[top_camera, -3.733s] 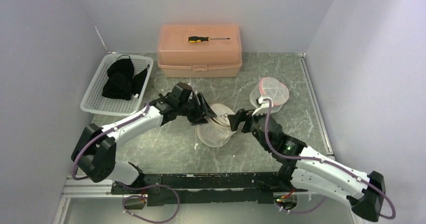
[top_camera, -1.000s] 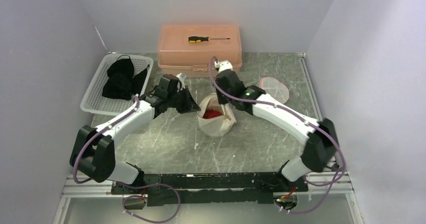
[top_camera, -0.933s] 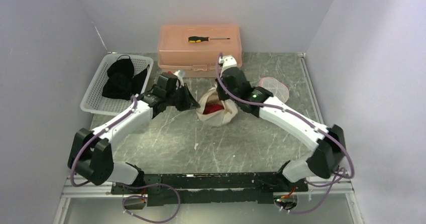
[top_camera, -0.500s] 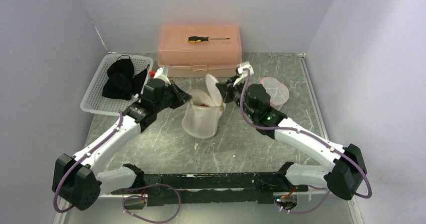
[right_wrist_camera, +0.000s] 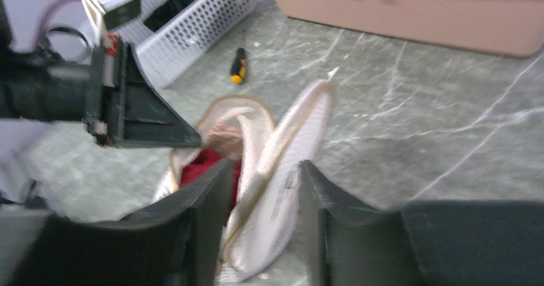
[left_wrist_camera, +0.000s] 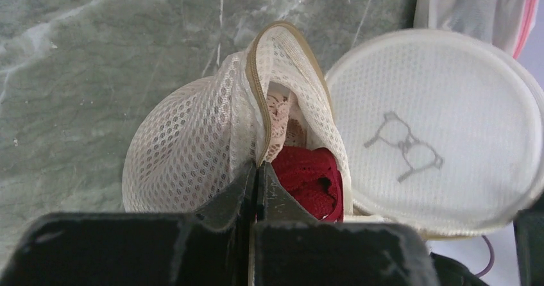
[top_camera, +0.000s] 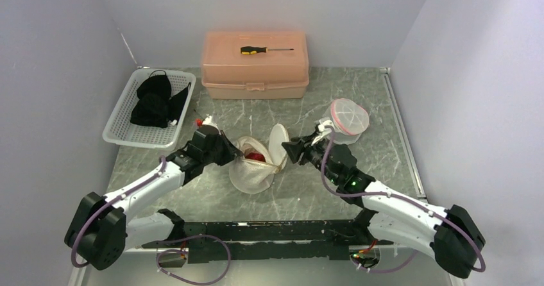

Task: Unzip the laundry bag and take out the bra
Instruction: Open the laundry bag at the center of the board.

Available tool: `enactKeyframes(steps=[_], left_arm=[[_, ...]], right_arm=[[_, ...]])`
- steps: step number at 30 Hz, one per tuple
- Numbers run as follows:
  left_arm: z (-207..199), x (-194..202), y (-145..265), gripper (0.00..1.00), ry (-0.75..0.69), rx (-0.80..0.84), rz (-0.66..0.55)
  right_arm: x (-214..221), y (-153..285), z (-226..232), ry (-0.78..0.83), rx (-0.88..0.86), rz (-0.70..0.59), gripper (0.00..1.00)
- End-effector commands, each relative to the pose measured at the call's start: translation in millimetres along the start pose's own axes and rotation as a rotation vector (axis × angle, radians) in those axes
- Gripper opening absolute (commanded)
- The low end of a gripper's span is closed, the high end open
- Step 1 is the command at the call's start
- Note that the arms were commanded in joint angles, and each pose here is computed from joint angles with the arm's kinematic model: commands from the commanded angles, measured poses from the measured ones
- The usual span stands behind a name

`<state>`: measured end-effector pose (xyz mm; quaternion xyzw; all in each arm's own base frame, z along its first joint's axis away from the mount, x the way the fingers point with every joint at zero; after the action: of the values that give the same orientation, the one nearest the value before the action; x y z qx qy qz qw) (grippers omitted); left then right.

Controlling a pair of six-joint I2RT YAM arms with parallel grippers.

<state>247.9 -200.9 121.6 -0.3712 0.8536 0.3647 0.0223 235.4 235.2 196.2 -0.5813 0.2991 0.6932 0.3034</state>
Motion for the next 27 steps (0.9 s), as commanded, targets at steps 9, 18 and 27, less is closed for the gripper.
enactKeyframes(steps=[9, 18, 27], left_arm=[[-8, 25, 12, 0.03, -0.236, 0.052, 0.029], [-3, 28, 16, 0.03, -0.277, 0.044, 0.016], [6, 29, 19, 0.03, -0.265, 0.042, 0.005]], right_arm=[[-14, 21, -2, -0.098, 0.097, 0.324, 0.99], [-11, 25, -42, -0.327, 0.266, 0.468, 1.00], [28, 64, -41, -0.572, 0.308, 0.602, 1.00]])
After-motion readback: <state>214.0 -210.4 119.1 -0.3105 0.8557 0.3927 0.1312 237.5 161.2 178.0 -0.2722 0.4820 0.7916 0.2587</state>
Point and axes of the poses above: each gripper's point midway between its finger pads, its own y axis back along the fingers, its own z axis along the line the jaws close on, x = y × z, the point moved 2 cm from there along y, back along the fingers, and after that the axes turned 10 degrees about y, right-handed, at the moved point
